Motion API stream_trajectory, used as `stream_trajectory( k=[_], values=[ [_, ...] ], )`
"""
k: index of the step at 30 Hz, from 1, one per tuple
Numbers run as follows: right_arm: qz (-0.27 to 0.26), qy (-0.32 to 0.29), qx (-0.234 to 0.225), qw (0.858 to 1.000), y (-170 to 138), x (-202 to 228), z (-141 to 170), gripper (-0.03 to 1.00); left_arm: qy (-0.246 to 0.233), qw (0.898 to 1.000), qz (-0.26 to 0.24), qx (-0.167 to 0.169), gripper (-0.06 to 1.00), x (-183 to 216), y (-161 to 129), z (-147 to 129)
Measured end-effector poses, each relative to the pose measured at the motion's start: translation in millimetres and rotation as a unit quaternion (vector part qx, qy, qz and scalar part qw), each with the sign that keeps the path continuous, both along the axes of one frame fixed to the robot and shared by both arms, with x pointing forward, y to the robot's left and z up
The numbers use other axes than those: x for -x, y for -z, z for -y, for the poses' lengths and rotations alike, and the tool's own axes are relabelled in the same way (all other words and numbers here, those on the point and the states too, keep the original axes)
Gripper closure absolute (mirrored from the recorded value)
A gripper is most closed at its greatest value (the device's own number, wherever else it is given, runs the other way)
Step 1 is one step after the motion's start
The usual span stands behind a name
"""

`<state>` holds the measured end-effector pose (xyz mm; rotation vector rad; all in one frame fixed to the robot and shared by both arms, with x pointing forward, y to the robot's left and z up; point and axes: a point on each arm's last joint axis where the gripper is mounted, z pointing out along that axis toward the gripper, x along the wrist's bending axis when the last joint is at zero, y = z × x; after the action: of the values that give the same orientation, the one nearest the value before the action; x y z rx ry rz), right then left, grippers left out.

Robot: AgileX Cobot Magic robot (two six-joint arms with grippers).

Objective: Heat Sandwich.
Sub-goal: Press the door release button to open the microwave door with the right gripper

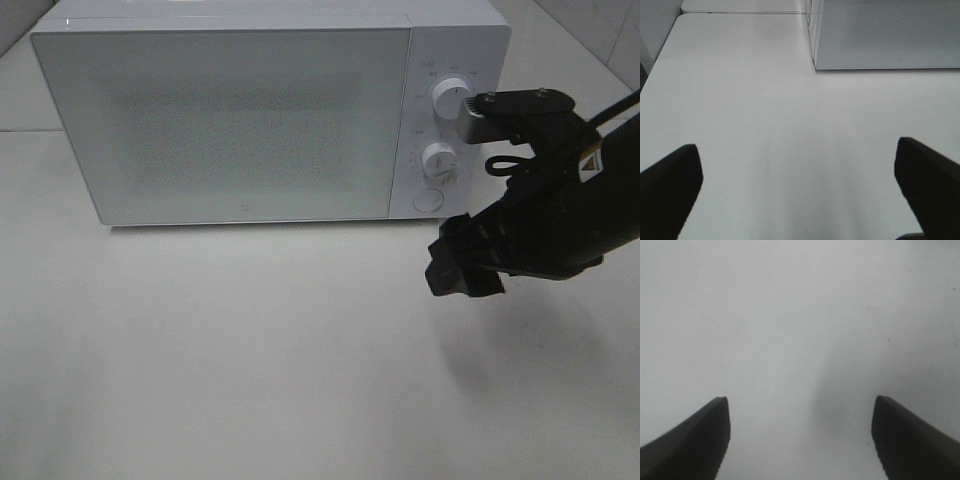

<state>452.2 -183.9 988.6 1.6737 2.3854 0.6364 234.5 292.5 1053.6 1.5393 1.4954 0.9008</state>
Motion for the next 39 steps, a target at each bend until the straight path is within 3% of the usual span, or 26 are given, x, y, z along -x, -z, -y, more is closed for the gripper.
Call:
stream_trajectory(
  k=[6, 20, 24, 32, 39],
  values=[
    [0.003, -0.021, 0.029, 0.999, -27, 19, 13, 0.21, 0.000, 1.000, 0.000, 0.000, -0.05, 0, 0, 0],
    [0.067, -0.024, 0.004, 0.997, -89, 92, 50, 0.21, 0.000, 1.000, 0.000, 0.000, -0.05, 0, 0, 0],
    [0.120, -0.022, -0.001, 0.993, -107, 130, 73, 0.21, 0.000, 1.000, 0.000, 0.000, -0.05, 0, 0, 0],
    [0.181, -0.012, -0.018, 0.983, -111, 169, 96, 0.21, 0.000, 1.000, 0.000, 0.000, -0.05, 0, 0, 0],
    [0.227, 0.054, -0.021, 0.972, -98, 194, 111, 0.21, 0.000, 1.000, 0.000, 0.000, -0.05, 0, 0, 0]
  ],
)
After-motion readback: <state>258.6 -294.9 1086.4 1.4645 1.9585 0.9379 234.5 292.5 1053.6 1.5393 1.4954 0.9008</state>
